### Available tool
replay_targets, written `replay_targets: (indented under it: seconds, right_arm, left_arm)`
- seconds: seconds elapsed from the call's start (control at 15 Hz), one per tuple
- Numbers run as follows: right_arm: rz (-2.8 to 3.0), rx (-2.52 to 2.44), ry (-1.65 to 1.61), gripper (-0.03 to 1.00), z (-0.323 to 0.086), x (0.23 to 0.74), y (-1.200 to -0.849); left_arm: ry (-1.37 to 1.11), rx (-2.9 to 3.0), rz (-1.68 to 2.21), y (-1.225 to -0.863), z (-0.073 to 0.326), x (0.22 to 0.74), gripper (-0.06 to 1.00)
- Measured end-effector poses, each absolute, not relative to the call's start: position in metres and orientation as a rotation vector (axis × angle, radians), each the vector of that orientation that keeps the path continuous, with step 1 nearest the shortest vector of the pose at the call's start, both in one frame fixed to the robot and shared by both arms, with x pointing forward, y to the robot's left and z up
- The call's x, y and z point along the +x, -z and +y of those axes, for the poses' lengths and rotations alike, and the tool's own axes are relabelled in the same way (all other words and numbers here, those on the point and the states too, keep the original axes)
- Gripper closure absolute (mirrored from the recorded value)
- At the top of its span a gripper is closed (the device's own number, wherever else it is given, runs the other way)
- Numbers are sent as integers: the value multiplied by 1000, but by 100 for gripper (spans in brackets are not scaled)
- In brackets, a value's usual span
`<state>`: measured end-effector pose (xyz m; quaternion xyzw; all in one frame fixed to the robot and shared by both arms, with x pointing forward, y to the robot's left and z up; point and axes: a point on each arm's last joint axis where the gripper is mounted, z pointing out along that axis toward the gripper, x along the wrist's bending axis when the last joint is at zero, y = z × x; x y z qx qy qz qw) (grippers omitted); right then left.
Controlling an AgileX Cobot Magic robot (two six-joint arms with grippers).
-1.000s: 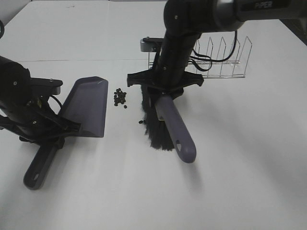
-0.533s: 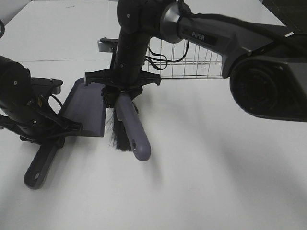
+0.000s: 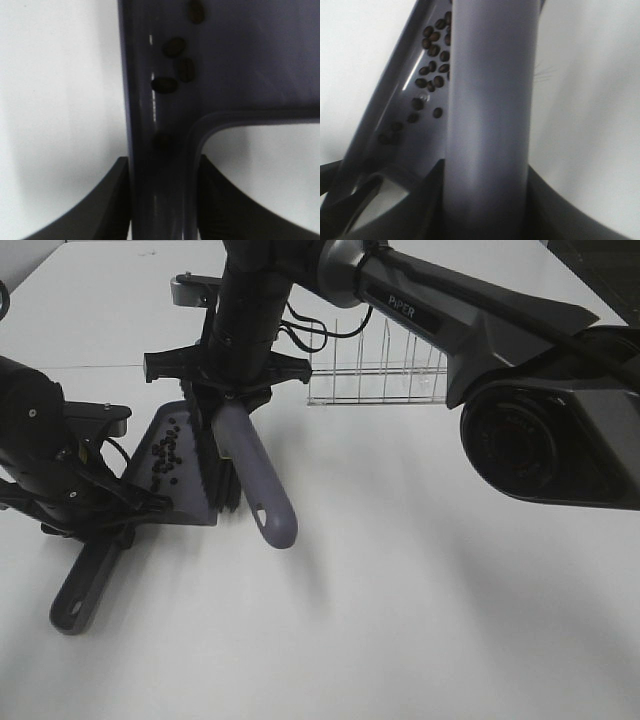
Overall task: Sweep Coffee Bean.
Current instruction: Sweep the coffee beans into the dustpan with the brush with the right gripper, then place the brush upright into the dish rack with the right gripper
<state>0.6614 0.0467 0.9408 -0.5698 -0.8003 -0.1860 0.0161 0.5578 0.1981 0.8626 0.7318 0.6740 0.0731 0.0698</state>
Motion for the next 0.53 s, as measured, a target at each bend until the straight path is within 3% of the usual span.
replay_targets:
  seconds: [0.13, 0.4, 0.53]
  right_arm:
    - [-2585, -1798, 573, 67, 40, 666, -947]
    - [-2744, -1819, 652, 67, 24, 665, -999]
    - [-2828, -1844, 538, 67, 8, 659, -1005]
  left_arm:
    - [-220, 2202, 2028, -863, 198, 558, 59]
    - [-220, 2203, 2030, -863, 198, 558, 59]
    - [-220, 2203, 2030, -863, 198, 558, 59]
